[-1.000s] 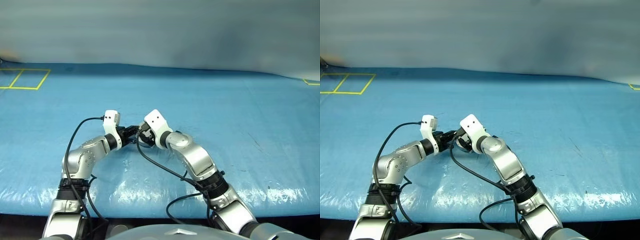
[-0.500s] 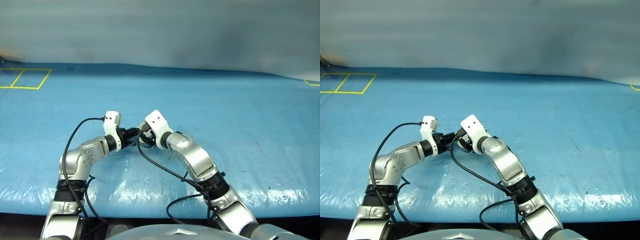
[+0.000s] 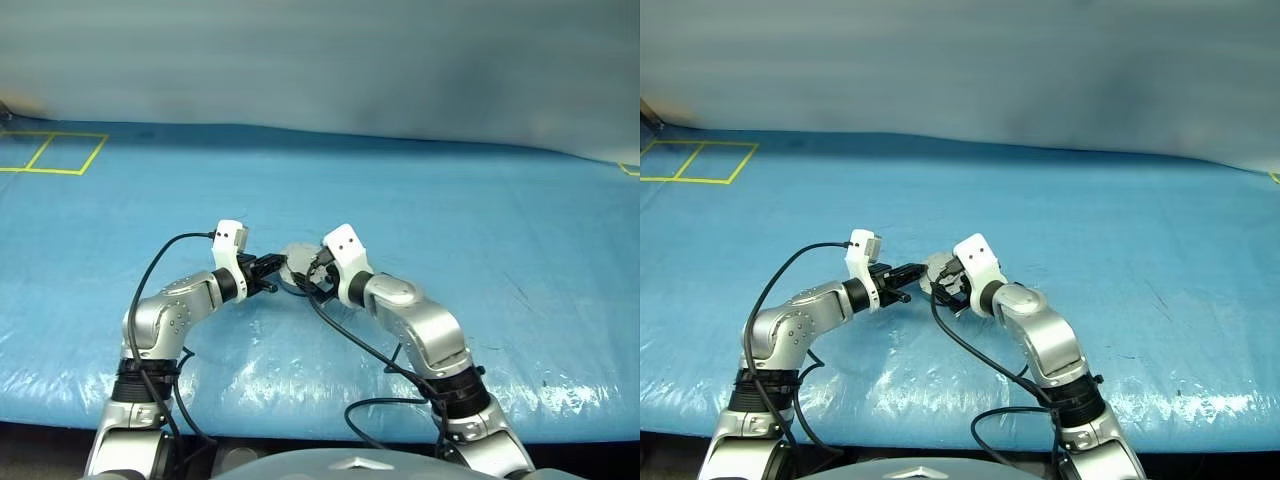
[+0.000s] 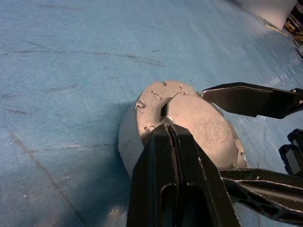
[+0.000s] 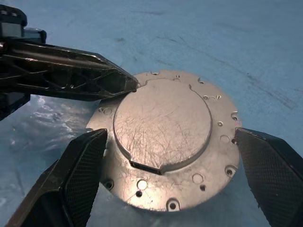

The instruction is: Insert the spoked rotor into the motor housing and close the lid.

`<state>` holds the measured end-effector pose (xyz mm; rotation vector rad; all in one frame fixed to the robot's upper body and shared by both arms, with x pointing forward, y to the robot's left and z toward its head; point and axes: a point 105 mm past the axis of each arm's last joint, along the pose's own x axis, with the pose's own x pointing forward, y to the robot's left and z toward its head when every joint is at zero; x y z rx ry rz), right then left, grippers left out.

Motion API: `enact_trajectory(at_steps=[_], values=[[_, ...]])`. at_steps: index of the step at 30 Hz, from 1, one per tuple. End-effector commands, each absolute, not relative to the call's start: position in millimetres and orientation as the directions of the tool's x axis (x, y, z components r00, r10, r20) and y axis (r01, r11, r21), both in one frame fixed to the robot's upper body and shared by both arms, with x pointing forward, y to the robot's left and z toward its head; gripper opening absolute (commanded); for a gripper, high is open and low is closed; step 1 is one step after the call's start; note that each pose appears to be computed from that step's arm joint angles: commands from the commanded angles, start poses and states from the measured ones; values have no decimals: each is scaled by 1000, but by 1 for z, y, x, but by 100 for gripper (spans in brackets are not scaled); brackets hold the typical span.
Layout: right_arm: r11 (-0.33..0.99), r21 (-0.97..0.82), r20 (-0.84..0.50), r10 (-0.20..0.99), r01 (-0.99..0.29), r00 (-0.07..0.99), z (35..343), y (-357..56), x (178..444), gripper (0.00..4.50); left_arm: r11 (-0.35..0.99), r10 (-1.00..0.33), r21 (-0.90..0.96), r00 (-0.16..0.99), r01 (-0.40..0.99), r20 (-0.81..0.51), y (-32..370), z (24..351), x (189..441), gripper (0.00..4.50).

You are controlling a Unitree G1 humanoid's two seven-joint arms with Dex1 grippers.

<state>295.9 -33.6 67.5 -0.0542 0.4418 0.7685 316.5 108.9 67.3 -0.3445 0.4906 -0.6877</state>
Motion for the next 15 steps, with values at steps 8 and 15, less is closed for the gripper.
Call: enact_trajectory(at_steps=[8, 15], values=[[658, 505, -325, 744, -558, 584, 72, -54, 272, 449, 691, -715, -463, 618, 555, -327, 95, 61, 311, 0], [689, 673, -378, 634, -270, 674, 54, -66, 286, 449, 684, -722, -462, 611, 564, -323, 94, 62, 311, 0]])
